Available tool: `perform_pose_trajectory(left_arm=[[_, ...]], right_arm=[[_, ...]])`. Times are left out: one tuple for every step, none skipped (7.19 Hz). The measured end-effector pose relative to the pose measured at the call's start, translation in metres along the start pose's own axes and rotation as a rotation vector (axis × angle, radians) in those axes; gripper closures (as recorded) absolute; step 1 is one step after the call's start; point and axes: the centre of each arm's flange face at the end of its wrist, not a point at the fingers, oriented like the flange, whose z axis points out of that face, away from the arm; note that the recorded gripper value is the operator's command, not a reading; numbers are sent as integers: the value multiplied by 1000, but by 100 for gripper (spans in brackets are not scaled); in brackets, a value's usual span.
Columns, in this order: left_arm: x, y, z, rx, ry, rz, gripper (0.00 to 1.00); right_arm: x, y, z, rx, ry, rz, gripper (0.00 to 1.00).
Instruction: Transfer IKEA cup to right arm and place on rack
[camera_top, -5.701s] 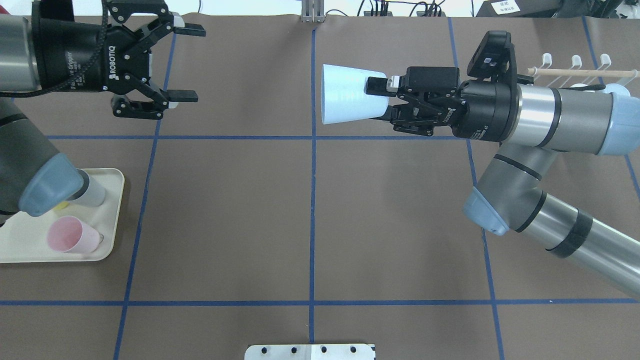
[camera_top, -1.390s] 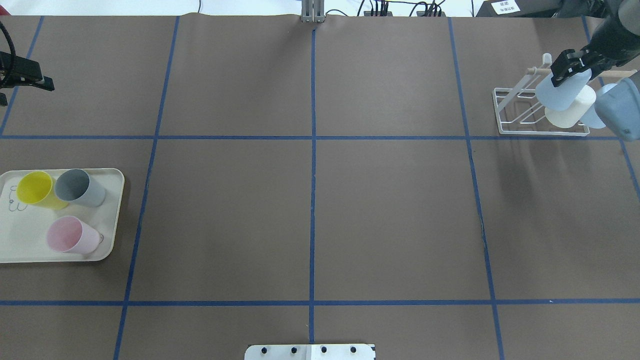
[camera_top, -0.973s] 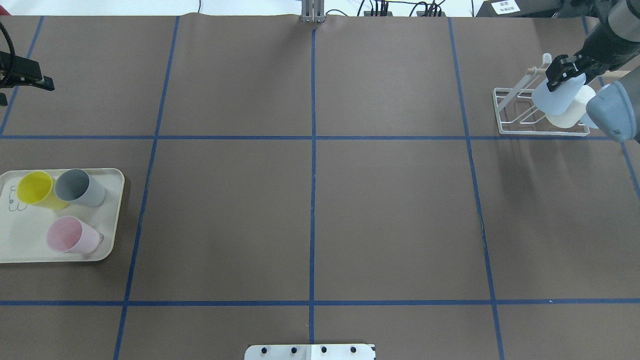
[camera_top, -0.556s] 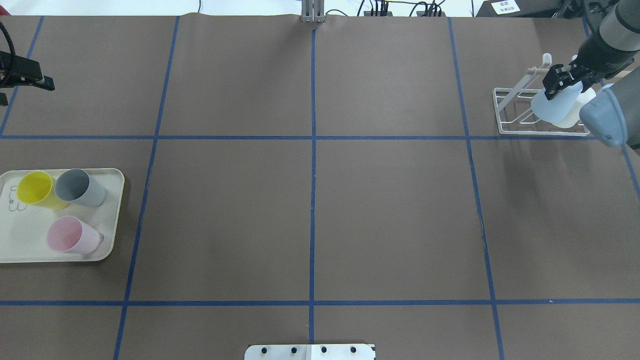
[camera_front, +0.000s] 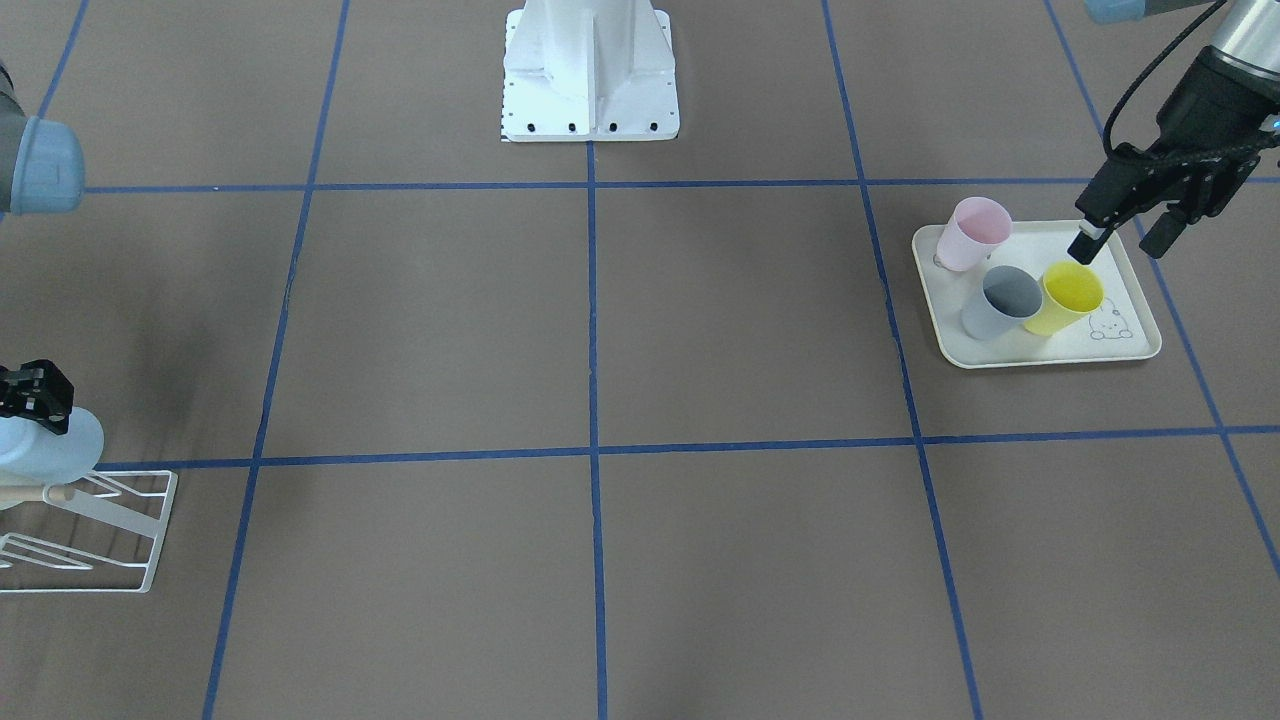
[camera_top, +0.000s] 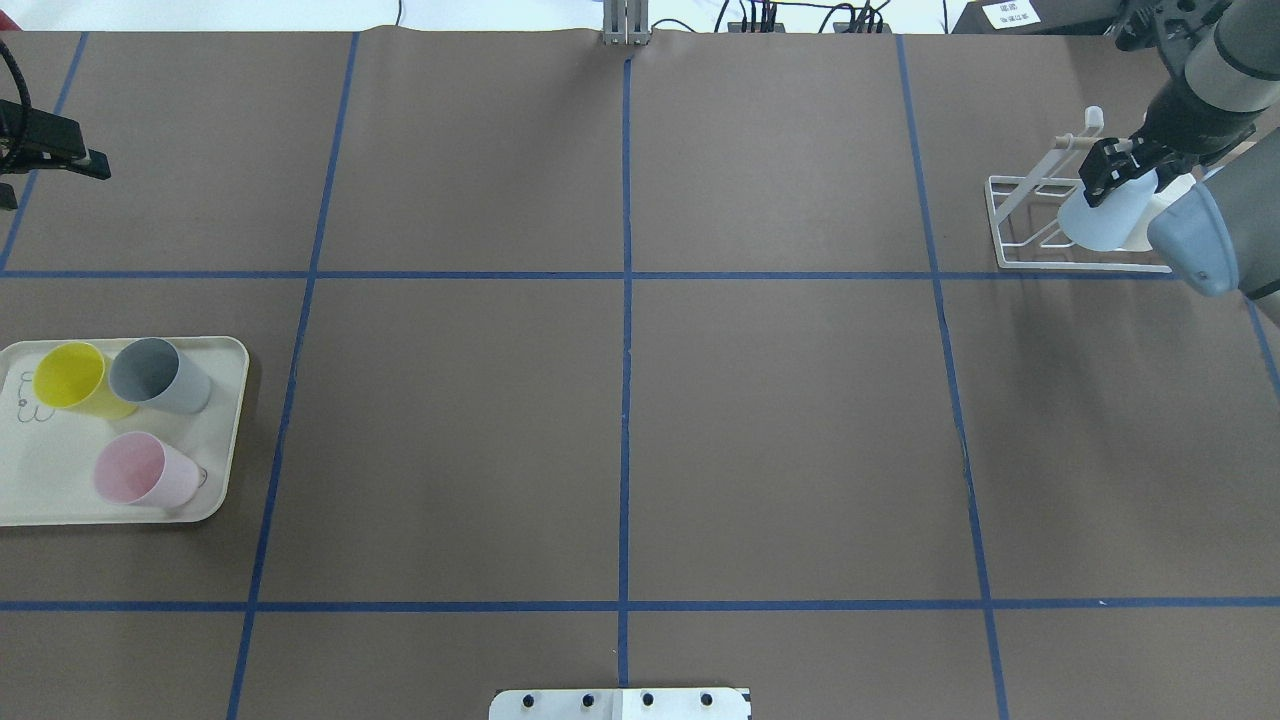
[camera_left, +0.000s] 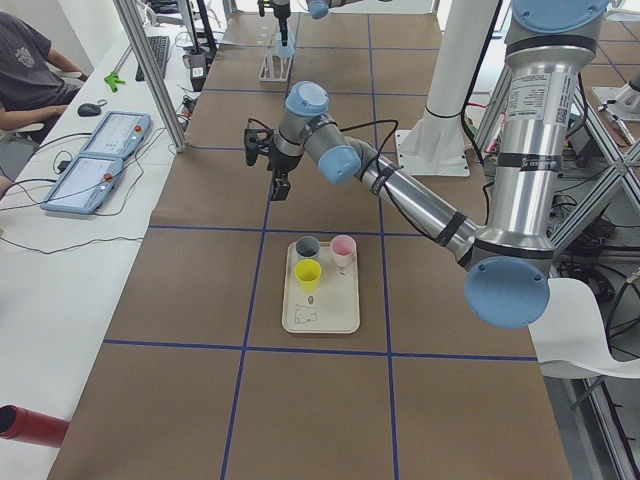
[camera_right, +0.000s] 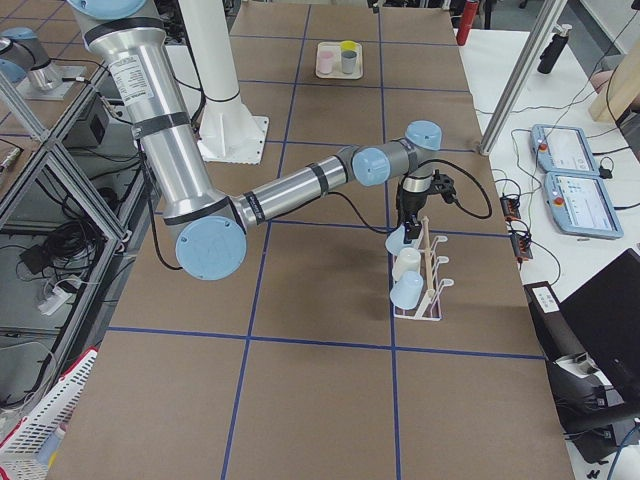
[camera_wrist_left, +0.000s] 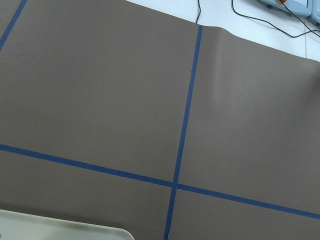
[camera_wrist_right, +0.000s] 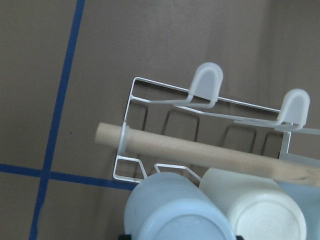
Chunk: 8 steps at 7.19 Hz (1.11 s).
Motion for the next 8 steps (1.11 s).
perform_pose_trajectory(left_arm=[[1, 0, 0, 1, 1, 1, 0], [2, 0, -1, 0, 1, 0, 0], [3, -1, -1, 0, -1, -1, 0], [3, -1, -2, 0, -1, -2, 0], [1, -1, -1, -1, -5, -3, 0], [-4, 1, 0, -4, -15, -5, 0], [-14, 4, 3, -13, -34, -1, 0], [-31, 10, 7, -29, -62, 25, 0]], right_arm=[[0, -3, 4, 13, -6, -8, 1], [-2, -5, 5, 25, -12, -16, 1], [-5, -6, 2, 34, -19, -22, 1], [-8, -6, -4, 45, -27, -29, 1], [-12, -5, -16, 63, -38, -36, 1], [-14, -2, -31, 86, -49, -43, 1], [-15, 2, -44, 105, -55, -46, 1], [-18, 5, -54, 120, -61, -43, 1]])
